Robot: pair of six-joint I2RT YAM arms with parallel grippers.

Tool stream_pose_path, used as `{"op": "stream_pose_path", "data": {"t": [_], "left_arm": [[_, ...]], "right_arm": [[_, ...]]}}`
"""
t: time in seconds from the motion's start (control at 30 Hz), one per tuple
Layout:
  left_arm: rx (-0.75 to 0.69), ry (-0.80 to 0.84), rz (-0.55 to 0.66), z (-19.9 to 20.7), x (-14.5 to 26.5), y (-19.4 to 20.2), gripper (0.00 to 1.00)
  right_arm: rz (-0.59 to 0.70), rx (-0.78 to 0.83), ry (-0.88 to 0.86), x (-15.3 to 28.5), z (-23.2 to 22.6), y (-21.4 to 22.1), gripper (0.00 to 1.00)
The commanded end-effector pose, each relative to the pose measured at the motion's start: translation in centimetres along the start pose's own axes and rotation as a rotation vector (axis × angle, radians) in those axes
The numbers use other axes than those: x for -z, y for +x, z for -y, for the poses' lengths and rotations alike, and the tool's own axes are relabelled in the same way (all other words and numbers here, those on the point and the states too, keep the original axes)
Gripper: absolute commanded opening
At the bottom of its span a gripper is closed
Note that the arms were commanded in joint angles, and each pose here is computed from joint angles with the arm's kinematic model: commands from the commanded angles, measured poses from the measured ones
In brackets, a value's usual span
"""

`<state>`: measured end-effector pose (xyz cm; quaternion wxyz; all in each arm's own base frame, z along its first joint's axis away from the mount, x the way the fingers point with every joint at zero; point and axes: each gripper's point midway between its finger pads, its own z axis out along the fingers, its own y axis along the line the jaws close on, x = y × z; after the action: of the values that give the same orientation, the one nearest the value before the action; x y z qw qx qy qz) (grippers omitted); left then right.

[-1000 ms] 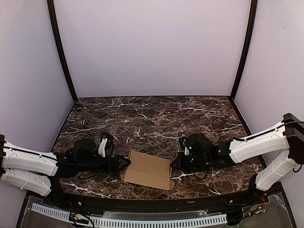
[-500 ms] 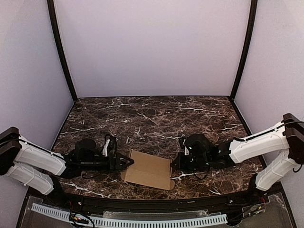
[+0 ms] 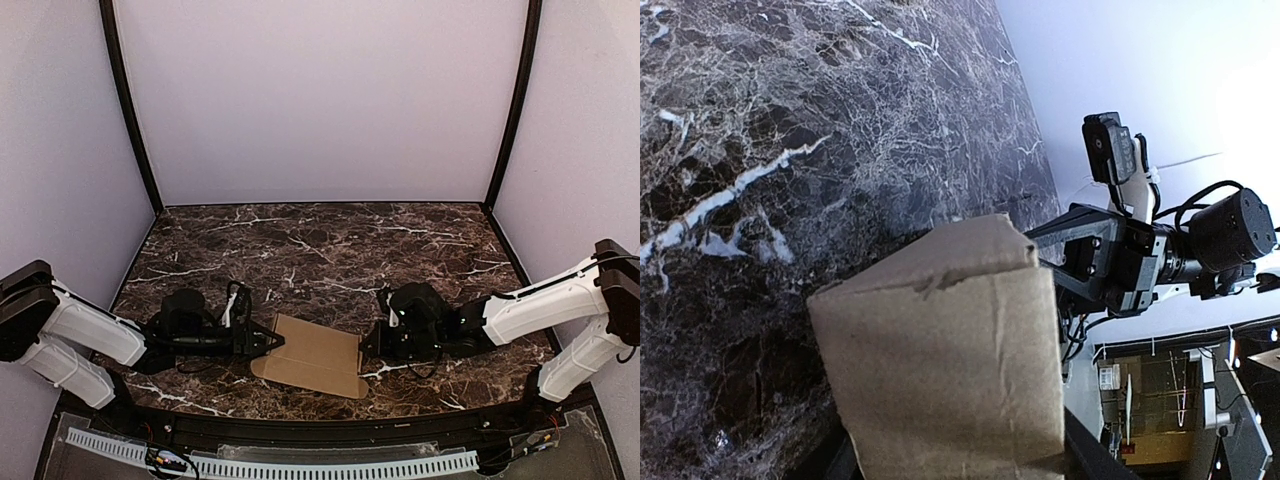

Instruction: Fold the paper box

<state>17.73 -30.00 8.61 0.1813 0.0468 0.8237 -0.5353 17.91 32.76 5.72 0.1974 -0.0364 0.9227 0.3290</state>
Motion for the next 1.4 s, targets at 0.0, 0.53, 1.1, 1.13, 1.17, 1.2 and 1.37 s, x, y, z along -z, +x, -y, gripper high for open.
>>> {"op": "stream_pose_path", "data": {"t": [0.0, 0.53, 1.1, 1.13, 1.17, 1.2, 1.37], "left_arm": [[-0.022, 0.056, -0.028, 1.5, -0.1, 0.0, 0.47], [0.018, 0.133, -0.056, 3.2, 2.3, -1.5, 0.39], [0.039, 0.365, -0.168, 7.4, 7.5, -2.6, 0.41], [0.034, 0.375, -0.174, 7.7, 7.8, -2.6, 0.40], [0.039, 0.380, -0.180, 7.8, 8.0, -2.6, 0.40], [0.032, 0.391, -0.186, 8.1, 8.2, -2.7, 0.40], [0.034, 0.439, -0.217, 9.8, 9.2, -2.7, 0.40]], "right_arm": [[-0.038, 0.034, 0.114, -0.4, 3.4, 1.7, 0.00], [0.219, 0.535, -0.078, 5.5, -4.6, -4.9, 0.56], [0.518, 1.560, -0.480, 13.8, -13.3, -2.1, 0.98], [0.524, 1.599, -0.478, 14.0, -13.3, -1.9, 0.99], [0.524, 1.636, -0.471, 14.1, -13.4, -1.7, 0.99], [0.529, 1.679, -0.463, 14.1, -13.7, -1.5, 0.99], [0.686, 1.950, -0.273, 14.2, -15.0, -1.4, 0.99]]}}
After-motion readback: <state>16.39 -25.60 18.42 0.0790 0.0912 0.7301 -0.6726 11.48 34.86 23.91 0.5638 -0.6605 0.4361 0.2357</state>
